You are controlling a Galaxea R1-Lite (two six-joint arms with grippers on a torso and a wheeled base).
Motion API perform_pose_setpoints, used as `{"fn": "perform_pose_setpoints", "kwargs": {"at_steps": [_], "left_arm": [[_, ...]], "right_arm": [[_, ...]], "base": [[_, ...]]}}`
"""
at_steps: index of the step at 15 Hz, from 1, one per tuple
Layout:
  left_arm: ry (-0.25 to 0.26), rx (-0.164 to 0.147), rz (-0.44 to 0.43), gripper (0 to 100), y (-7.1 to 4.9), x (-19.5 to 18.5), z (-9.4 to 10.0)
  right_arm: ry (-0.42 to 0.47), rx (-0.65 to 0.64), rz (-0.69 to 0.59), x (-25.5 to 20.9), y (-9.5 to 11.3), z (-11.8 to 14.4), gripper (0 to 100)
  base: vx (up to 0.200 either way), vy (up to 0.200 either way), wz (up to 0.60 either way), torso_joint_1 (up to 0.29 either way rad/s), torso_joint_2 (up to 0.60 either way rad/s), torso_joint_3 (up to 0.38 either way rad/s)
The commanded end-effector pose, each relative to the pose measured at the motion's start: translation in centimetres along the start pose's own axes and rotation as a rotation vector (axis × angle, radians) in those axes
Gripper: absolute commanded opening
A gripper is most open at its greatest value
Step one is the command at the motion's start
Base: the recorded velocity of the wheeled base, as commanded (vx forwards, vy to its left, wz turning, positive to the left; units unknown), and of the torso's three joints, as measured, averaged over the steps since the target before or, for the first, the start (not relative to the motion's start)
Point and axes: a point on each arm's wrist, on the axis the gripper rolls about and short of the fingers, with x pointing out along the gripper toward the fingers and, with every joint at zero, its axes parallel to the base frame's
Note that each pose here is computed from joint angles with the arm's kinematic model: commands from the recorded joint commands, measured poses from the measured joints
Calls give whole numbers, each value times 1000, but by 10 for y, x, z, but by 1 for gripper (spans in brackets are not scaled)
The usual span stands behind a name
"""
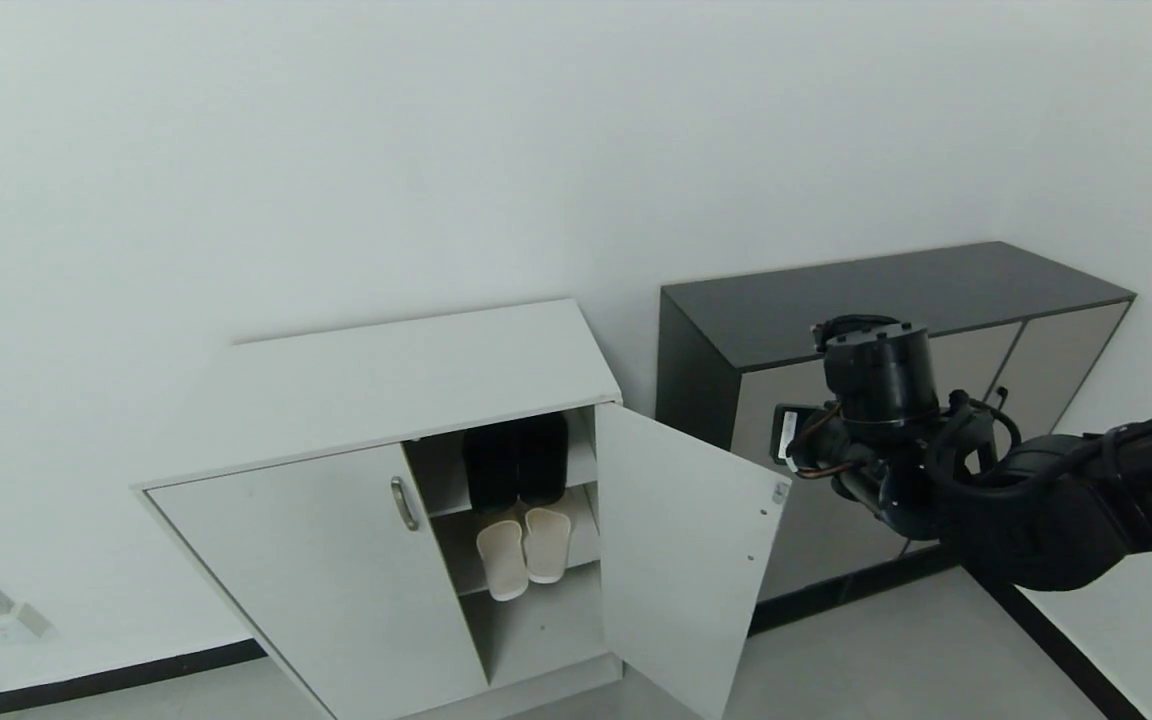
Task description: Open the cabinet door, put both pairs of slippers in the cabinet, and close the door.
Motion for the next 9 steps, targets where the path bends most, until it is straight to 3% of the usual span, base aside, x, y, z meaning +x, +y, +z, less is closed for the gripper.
{"fn": "perform_pose_setpoints", "kwargs": {"at_steps": [1,3,9], "left_arm": [[-1,0,0,0,0,0,0],[1,0,0,0,0,0,0],[1,1,0,0,0,0,0]], "right_arm": [[-1,7,4,12,-2,-6,0],[-19,10,26,19,-1,-7,0],[-78,39,34,71,-5,5,0]], "base": [[-200,0,0,-2,2,-7],[-200,0,0,12,5,2],[0,0,0,0,0,0]]}}
